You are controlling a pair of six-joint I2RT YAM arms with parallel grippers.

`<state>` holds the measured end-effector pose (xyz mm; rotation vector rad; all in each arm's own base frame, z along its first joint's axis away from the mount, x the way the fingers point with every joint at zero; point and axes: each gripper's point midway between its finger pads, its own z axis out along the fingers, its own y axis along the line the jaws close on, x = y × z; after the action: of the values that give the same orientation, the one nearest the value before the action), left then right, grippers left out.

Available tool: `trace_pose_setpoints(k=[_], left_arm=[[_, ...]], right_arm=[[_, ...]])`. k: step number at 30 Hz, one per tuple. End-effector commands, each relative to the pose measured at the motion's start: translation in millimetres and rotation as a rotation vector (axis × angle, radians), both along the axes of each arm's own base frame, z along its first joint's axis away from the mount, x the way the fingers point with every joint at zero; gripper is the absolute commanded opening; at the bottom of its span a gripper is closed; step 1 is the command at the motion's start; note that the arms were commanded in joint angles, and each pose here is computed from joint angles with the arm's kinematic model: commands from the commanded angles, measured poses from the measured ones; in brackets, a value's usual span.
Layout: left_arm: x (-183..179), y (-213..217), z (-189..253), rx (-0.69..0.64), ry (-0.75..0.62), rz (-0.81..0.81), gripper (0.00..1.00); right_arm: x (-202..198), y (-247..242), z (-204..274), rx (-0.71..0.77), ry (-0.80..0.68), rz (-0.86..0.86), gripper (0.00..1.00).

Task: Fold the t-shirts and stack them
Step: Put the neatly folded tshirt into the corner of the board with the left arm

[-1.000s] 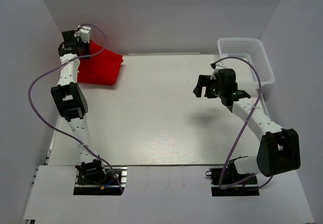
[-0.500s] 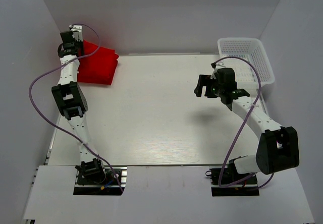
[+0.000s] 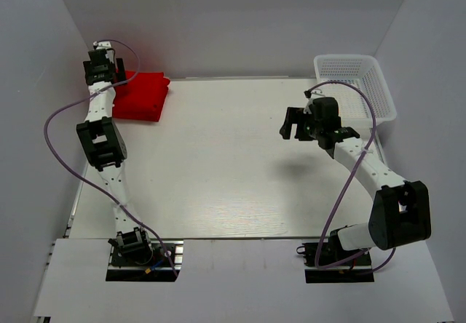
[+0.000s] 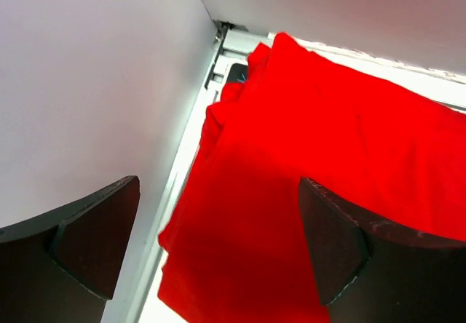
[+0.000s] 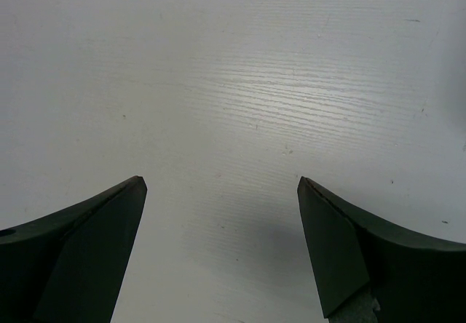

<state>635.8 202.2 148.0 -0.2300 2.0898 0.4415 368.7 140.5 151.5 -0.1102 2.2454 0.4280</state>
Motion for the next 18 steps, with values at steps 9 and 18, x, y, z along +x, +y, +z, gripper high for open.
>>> trace_pose_setpoints(k=[9,18], left_arm=[[-58,-102,98,-0.232,-0.047,-0.111,1.00],[-195,-276,101,-0.415,-0.158,-0.382,1.00]], right_arm=[[-9,3,30,0.027,-0.050,0.024,0.90],[-51,-16,-9,-0.003,0.025,-0.017,0.90]])
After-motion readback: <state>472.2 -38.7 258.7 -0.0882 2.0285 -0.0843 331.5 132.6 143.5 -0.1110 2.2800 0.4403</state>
